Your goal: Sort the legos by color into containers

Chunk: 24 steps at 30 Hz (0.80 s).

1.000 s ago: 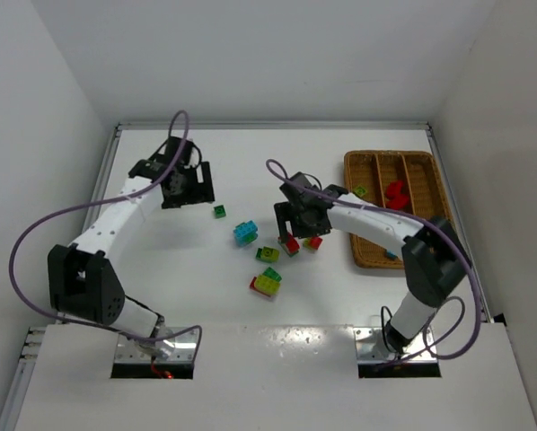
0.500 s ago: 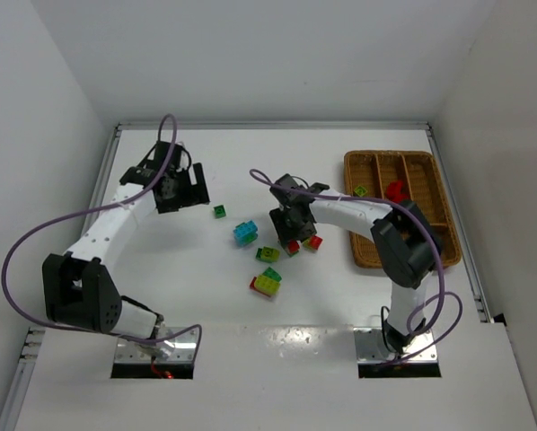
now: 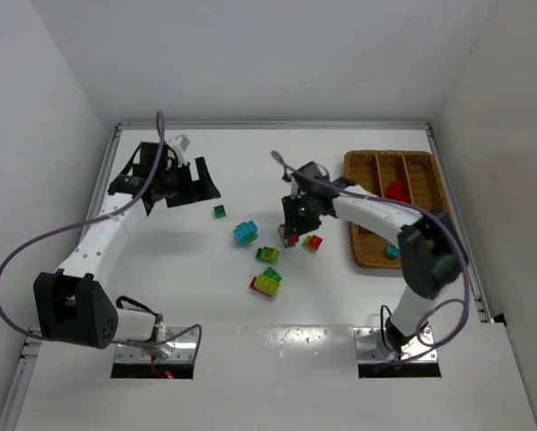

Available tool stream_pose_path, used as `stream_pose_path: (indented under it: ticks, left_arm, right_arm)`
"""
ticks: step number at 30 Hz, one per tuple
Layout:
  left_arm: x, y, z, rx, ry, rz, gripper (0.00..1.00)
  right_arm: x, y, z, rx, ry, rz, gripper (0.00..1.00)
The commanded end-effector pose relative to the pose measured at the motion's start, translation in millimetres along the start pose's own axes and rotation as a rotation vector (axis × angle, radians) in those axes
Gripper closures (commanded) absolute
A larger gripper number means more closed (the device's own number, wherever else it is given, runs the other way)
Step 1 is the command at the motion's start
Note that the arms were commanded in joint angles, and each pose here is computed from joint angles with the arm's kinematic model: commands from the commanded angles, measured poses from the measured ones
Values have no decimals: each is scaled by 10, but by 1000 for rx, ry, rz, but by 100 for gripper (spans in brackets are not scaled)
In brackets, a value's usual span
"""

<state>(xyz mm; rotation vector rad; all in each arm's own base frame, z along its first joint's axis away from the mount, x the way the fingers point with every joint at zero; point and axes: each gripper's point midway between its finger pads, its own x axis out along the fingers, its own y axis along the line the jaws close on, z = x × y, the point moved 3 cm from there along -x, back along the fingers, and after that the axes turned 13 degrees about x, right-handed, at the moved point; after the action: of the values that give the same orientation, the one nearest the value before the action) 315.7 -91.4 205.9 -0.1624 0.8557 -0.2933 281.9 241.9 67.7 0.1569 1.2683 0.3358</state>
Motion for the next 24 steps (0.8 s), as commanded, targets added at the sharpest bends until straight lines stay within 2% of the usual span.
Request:
stream_pose_path:
  ticks: [1, 2, 4, 5, 7, 8, 12, 14, 24]
  left_arm:
    - [-173, -554, 192, 82, -165, -371, 9]
    - [-191, -720, 27, 89, -151, -504, 9]
    - [-313, -946, 75, 132, -228, -648, 9]
    - [-302, -1046, -70, 134, -188, -746, 9]
    - [-299, -1207, -82, 155, -219, -875, 9]
    - [-279, -1247, -137, 159, -202, -910, 9]
    - [-437, -1536, -143, 271, -202, -1082, 7]
    - [-538, -1664, -133, 342, -217, -1134, 5]
    - [-480, -1813, -260, 423, -141, -1256, 5]
  right_arm:
    - [-706, 303, 369, 9, -159, 365, 87]
    - [-898, 325, 359, 12, -194, 427, 87]
    - [-1159, 383, 418, 4, -228, 578, 87]
    - [-1252, 432, 336, -4, -194, 667, 87]
    - [-1439, 446, 341, -9, -212, 761, 87]
    - [-1504, 492, 292, -24, -179, 833, 87]
    - [-1672, 544, 239, -56, -147, 946, 87]
    - [-1748, 593, 225, -76, -132, 997, 87]
    - [-1914, 682, 228, -123, -105, 1079, 86]
